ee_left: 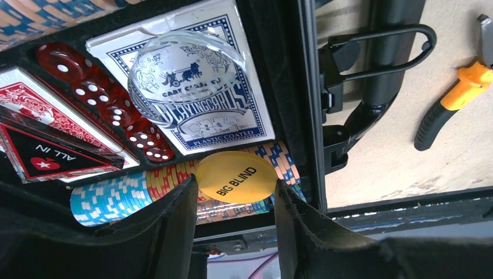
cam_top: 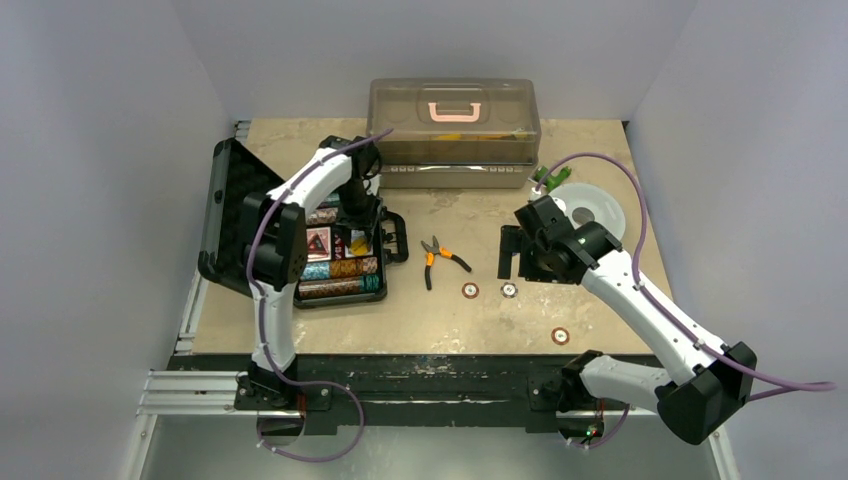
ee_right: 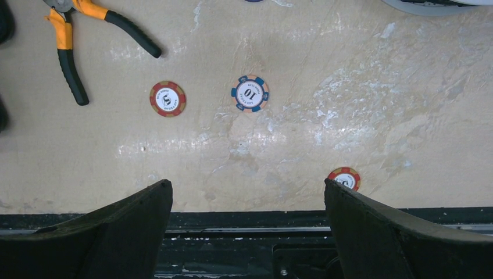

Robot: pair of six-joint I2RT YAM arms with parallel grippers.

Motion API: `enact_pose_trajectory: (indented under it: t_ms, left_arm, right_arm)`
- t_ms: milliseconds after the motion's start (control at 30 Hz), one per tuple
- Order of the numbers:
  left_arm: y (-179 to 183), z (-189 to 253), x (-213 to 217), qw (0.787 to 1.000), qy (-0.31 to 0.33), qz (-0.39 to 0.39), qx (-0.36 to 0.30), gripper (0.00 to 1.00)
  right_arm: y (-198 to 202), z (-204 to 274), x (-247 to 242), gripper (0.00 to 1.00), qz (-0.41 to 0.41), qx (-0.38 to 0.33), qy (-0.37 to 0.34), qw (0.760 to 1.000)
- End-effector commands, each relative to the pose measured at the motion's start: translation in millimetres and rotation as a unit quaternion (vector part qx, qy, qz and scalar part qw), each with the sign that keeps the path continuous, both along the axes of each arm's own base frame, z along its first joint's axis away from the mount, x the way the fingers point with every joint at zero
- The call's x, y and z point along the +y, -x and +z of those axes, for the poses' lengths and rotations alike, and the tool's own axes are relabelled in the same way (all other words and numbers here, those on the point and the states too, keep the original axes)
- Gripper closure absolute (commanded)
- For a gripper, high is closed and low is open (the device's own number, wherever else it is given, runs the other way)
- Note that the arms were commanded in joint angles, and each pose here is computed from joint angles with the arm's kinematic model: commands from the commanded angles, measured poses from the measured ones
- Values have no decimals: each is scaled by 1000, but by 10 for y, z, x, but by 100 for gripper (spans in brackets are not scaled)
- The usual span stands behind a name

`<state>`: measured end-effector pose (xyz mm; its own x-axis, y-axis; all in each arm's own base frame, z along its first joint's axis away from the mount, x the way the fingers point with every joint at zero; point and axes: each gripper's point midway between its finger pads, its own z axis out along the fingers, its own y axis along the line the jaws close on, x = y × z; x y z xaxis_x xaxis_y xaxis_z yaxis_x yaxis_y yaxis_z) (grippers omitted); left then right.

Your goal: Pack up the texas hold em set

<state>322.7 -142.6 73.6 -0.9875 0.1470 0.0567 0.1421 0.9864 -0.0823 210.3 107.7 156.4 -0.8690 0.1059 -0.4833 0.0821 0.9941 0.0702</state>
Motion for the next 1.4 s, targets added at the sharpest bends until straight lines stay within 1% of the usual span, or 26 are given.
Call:
enact_pose_trajectory:
  t_ms: [0,267,533,900,1367]
  left_arm:
    - [-24,83,26,1000,14,-11,18,71]
    - [-54,6,1,999,17,-14,36,71]
    - [-6,-61,-6,998,21,-14,54,71]
    - [-63,-186,14,997,24,-7,68,70]
    - [-308,-267,61,999,11,5,39,71]
  right_arm:
    - [-98,166,28,1,3,-28,-9,1000]
    - [-107,158,25,1,3,-26,-6,1000]
    - [-114,152,27,1,3,-25,-5,1000]
    - [-123,133,27,1,5,-21,-1,1000]
    - [-136,113,19,1,6,-17,7,1000]
